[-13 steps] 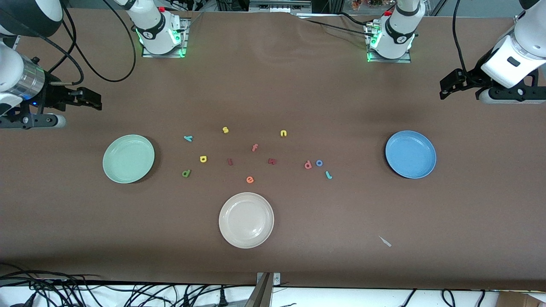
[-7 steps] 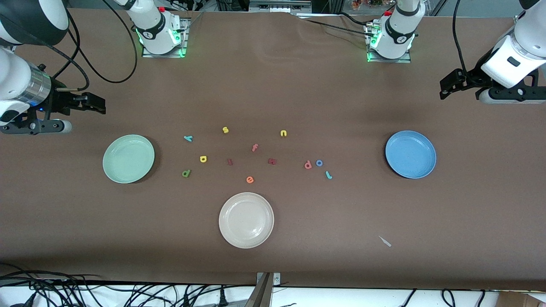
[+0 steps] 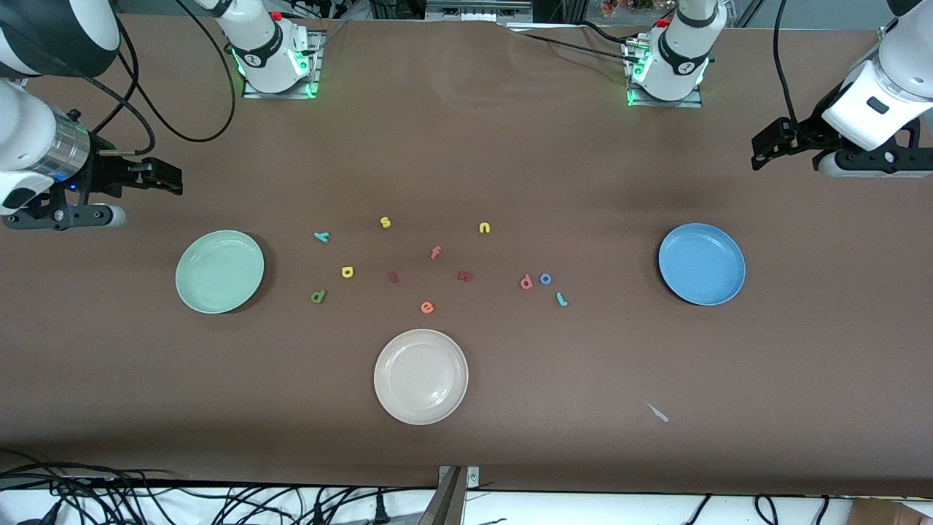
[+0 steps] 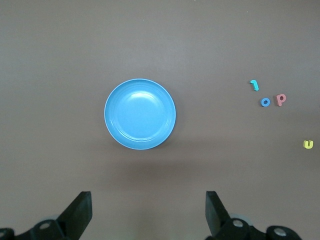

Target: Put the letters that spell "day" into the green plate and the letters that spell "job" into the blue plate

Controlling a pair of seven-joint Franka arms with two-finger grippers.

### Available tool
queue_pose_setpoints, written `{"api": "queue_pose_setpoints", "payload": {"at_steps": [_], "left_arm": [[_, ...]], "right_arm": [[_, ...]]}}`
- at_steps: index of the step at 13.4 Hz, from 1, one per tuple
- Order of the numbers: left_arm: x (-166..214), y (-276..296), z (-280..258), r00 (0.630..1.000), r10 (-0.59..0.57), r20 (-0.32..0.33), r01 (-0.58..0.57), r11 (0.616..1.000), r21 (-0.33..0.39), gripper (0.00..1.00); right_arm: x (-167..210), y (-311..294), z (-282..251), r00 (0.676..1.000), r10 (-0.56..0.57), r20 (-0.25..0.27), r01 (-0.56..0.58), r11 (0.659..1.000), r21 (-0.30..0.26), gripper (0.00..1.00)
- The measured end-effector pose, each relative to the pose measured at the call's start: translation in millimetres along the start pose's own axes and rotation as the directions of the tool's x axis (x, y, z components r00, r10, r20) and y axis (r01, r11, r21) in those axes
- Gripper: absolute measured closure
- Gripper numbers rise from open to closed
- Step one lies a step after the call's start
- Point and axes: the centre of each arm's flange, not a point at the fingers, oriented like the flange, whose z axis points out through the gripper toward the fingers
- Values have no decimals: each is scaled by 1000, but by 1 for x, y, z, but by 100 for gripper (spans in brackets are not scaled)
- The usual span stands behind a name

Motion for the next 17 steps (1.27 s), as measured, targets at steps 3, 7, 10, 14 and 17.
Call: {"api": "queue_pose_setpoints", "payload": {"at_steps": [3,7,10,14,17], "left_arm": [[0,-1,0,1000,-1,0,1,1000,0,0],[0,-1,0,1000,-2,0,2,1000,0,0],[0,-2,0,1000,-3,0,3,1000,0,0],[0,-2,0,1000,-5,0,5,1000,-1,0],[0,-2,0,1000,-5,0,5,1000,-1,0]], "right_arm": [[0,-6,0,1000,-10,0,10,1000,-1,0],[-1,-36,0,999,-55,0,55,998,8,0],[0,-63,5,998,-69,9,69,998,4,0],[9,-106,26,997,-67,23,68,998,-7,0],[27,-133,60,996,-87,28,87,996,-10,0]]}}
